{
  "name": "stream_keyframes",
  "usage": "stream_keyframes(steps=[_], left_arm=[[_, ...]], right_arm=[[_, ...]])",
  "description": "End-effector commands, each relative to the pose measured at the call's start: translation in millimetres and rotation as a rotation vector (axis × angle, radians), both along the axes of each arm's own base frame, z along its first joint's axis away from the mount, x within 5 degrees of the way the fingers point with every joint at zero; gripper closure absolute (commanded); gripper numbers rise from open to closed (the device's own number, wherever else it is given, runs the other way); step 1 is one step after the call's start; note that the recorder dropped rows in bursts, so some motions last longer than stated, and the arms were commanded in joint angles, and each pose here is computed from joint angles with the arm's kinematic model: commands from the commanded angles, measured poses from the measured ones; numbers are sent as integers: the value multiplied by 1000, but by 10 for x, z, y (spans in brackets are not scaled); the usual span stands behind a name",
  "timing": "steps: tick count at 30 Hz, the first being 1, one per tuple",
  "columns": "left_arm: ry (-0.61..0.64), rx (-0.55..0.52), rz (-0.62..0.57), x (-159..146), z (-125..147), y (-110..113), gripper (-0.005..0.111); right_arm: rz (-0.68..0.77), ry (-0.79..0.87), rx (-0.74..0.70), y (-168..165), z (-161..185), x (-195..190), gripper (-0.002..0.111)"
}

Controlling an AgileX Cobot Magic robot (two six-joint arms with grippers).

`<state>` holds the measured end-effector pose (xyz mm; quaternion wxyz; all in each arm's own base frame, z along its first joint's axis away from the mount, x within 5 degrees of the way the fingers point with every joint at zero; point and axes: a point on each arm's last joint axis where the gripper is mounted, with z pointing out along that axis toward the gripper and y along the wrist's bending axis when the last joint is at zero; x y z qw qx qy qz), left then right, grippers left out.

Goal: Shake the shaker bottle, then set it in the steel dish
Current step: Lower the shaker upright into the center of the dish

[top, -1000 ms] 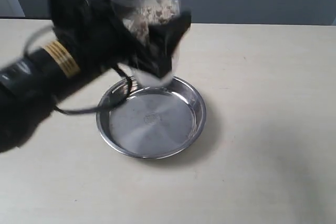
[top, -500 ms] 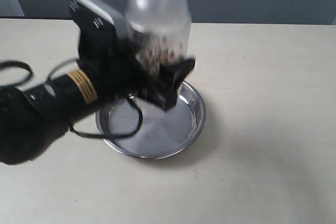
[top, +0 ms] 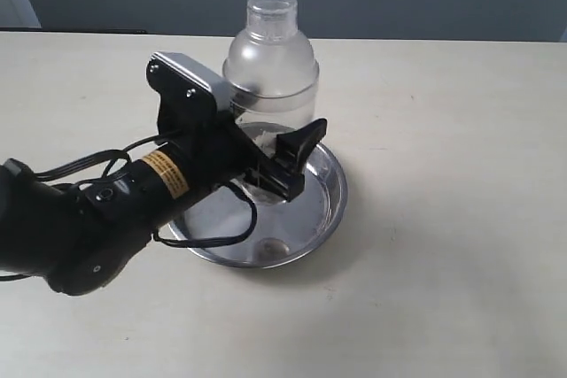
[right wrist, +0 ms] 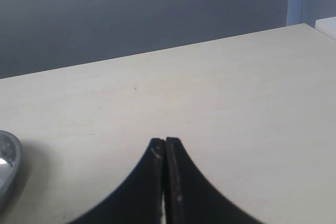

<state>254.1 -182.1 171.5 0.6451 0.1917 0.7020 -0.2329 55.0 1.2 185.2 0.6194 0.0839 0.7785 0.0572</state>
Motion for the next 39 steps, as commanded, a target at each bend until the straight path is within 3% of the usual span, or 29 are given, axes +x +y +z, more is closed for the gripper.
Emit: stream_keyframes(steps=[1,7,25,39], left_arm=[[-30,-62,84,85,-76,48,106],[67,-44,91,132,-390,16,106],[165,-51,157,307,-453,244,106],[235,35,66,249,-541,182,106]], right_arm=[[-5,-12,-3,-4,8,-1,109],[-5,-12,-3,-4,8,-1,109],[-5,-12,-3,-4,8,-1,109],[-5,-12,-3,-4,8,-1,109]])
